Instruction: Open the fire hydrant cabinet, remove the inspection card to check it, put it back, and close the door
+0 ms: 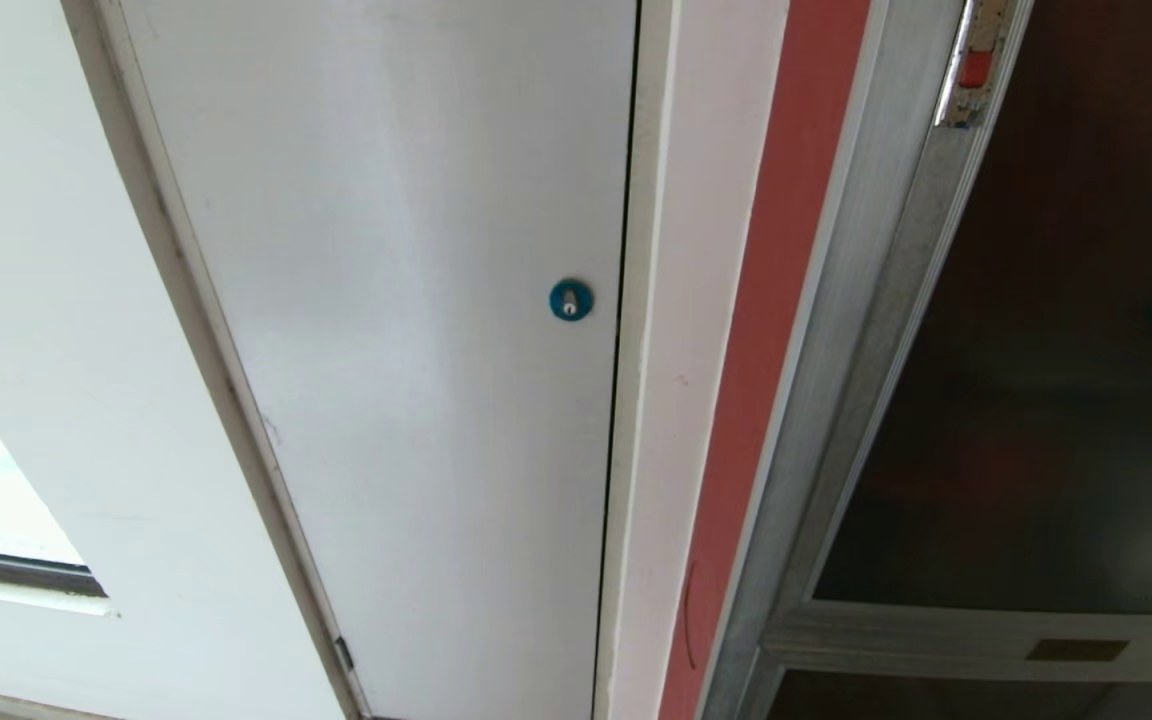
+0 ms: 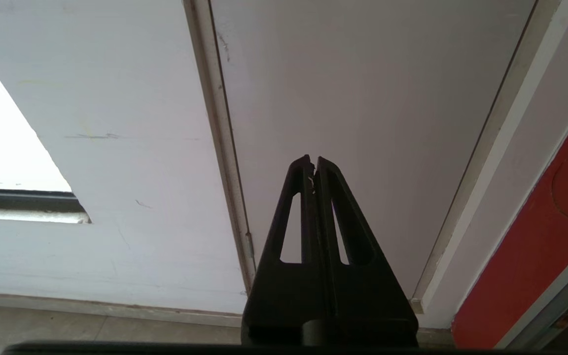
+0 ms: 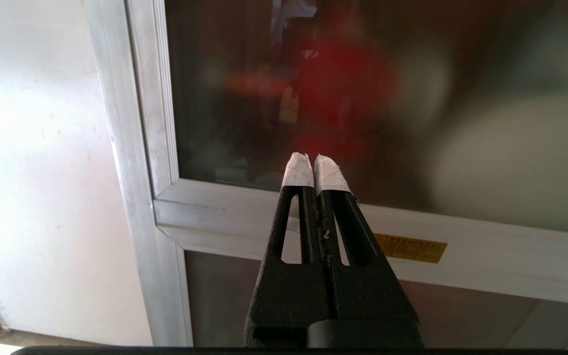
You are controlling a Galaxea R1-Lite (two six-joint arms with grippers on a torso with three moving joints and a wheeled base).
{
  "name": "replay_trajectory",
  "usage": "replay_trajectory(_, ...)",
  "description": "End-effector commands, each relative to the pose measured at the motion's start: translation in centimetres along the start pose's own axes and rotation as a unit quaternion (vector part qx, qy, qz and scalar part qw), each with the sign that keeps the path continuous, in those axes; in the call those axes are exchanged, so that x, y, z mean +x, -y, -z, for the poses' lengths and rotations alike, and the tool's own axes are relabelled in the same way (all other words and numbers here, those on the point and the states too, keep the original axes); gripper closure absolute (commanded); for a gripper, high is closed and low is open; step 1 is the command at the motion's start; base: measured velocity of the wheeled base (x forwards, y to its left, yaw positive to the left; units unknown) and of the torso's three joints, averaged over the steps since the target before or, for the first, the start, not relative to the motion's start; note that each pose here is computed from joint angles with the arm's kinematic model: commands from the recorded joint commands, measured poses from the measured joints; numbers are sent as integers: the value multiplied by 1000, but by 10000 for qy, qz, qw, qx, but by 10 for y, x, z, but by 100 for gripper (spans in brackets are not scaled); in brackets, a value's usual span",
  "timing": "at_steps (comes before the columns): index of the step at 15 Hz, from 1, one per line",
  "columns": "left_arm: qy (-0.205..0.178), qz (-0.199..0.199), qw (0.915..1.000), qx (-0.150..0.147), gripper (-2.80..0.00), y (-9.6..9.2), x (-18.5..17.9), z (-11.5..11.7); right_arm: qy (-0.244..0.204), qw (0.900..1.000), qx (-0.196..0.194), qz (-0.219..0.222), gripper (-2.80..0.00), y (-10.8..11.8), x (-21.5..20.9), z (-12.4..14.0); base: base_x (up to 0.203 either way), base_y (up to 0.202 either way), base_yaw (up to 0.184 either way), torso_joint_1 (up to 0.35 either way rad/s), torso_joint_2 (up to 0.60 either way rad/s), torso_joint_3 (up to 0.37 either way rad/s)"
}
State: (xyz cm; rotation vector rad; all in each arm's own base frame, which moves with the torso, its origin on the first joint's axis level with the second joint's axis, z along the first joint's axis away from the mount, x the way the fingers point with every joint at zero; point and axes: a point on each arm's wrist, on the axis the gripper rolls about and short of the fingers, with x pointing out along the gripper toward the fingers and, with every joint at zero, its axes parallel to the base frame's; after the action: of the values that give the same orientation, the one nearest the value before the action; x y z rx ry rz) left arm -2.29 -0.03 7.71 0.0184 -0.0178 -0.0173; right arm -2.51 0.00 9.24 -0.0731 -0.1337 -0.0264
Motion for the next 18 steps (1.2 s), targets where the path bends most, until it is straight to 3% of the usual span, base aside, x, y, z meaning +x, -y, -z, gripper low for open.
replay_trajectory(1, -40, -2, 10000, 0, 0, 0, 1, 2, -120, 9999, 10, -9, 0, 0, 1, 6, 0, 0, 0, 0, 0, 0)
replay_trajectory(7, -35, -2, 10000, 0, 0, 0, 1, 2, -684, 9974, 190, -88, 0, -2, 0, 18, 0, 0, 0, 0, 0, 0)
replay_trajectory(18, -35, -2, 10000, 0, 0, 0, 1, 2, -683, 9970, 331, -142, 0, -2, 0, 17, 0, 0, 0, 0, 0, 0)
